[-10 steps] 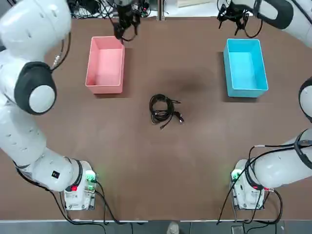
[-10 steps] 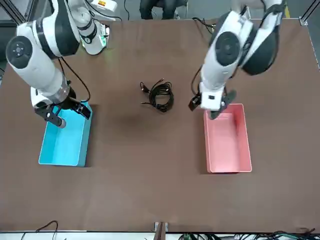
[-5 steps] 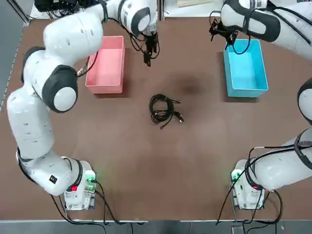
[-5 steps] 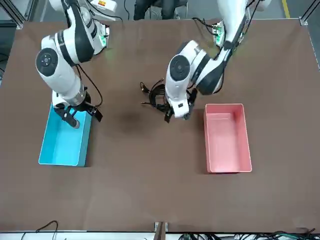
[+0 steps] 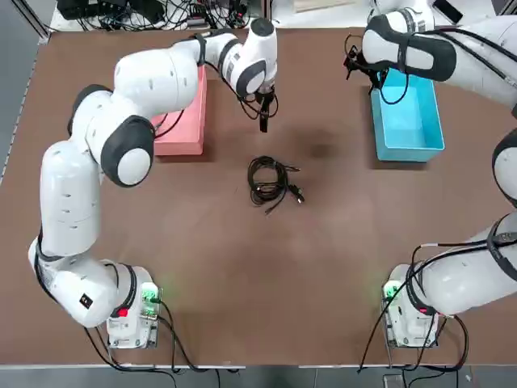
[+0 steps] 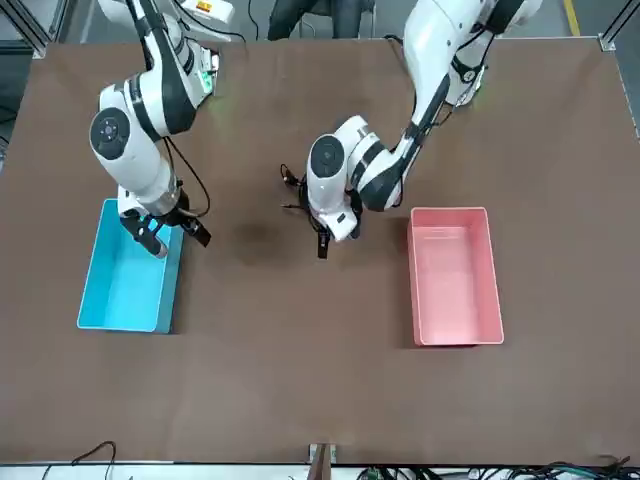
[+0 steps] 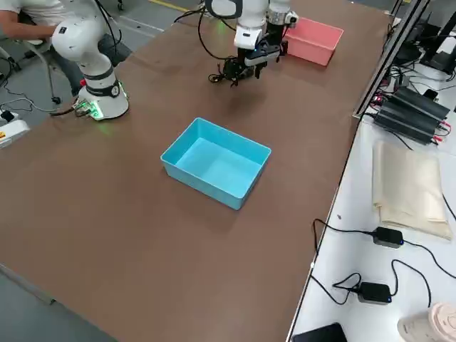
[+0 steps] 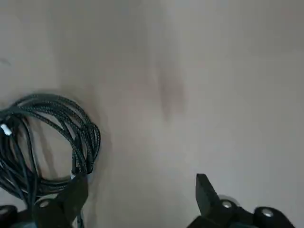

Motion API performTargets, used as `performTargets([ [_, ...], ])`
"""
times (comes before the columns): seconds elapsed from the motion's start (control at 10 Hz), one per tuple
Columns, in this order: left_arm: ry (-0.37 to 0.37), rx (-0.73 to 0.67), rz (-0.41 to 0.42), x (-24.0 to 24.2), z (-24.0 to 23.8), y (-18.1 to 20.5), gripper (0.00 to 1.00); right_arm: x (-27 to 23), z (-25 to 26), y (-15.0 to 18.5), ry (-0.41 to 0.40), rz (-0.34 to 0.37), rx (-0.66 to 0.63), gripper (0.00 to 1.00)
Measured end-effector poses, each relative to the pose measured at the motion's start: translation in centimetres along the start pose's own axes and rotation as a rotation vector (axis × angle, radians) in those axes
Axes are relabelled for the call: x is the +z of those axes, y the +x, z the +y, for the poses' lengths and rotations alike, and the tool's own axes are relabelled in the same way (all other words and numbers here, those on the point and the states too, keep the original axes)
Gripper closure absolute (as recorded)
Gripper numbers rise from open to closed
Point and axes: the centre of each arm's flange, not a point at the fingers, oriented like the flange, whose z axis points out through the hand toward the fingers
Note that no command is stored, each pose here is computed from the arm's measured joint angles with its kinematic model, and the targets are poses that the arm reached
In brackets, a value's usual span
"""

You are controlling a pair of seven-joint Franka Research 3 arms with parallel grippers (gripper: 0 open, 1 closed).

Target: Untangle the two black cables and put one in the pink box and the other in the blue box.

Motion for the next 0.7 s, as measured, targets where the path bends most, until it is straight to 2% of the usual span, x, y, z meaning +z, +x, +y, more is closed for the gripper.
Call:
performTargets([
  [0.3,0.034,-0.018,0.022,4.7,-3.9,-1.4,0.01,2.5,-0.1,-0.5,-0.007,-0.003,0.023,0.0],
  [0.5,0.025,-0.001,0.021,6.7,-6.3,-2.1,0.04,3.7,-0.8,-0.8,-0.003,0.001,0.047,0.0],
  [0.7,-0.007,0.013,0.037,8.6,-7.9,-1.9,0.13,4.5,-0.9,-0.9,-0.012,-0.004,0.052,0.0],
])
